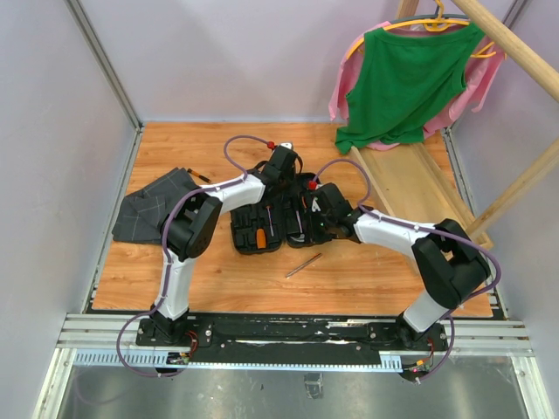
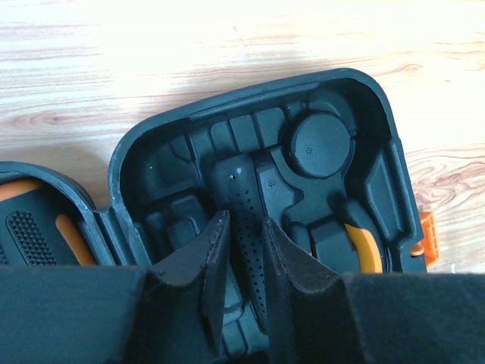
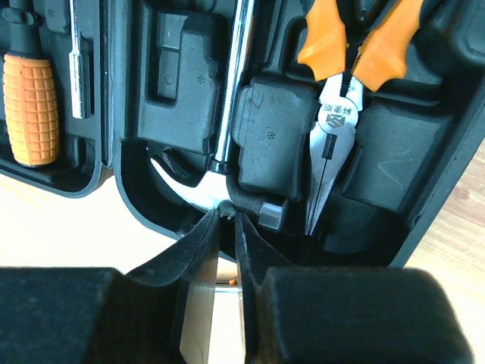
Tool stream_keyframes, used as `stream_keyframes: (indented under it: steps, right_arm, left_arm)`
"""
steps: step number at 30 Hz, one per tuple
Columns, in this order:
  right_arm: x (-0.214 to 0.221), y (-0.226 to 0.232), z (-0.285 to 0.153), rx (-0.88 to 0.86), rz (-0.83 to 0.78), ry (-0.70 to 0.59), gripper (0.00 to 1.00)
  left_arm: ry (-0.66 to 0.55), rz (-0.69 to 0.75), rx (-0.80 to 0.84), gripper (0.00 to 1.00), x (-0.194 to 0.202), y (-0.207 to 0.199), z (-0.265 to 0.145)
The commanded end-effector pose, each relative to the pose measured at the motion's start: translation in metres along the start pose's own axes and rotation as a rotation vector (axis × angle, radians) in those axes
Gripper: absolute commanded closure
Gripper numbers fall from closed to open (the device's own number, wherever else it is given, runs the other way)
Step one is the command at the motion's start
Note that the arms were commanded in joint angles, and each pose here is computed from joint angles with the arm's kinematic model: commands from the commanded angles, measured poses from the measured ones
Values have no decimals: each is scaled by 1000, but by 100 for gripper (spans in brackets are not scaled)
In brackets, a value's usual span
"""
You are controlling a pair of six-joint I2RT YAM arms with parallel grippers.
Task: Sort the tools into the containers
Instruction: Adjust the hammer in the storage box, then move the storage box to the center of the board.
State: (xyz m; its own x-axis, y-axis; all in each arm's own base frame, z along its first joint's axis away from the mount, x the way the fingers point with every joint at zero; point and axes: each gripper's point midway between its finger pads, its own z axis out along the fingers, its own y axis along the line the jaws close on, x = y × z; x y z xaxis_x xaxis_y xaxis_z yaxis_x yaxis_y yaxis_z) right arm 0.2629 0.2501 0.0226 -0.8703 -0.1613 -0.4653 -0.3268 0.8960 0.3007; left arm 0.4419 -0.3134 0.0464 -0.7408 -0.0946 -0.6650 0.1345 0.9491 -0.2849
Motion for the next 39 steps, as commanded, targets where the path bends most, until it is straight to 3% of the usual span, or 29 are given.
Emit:
stream_keyframes:
  steps: [1, 10, 23, 29, 39]
  right_arm:
    - [112, -69, 11, 227, -8, 332, 82]
    - [17, -25, -19, 114, -88, 103, 78]
    - [-33, -6, -55, 69, -106, -108, 71]
    - [-37, -17, -57, 134, -109, -112, 72]
    - [-38, -18, -43, 144, -92, -94, 72]
  left_arm:
    - [63, 24, 0, 73, 22, 3, -1]
    - [40, 17, 67, 70, 6, -14, -15]
    - [-69, 0, 219, 61, -47, -53, -66]
    - [-104, -1, 216, 60, -55, -51, -84]
    - [-174, -17, 103, 57, -52, -12, -116]
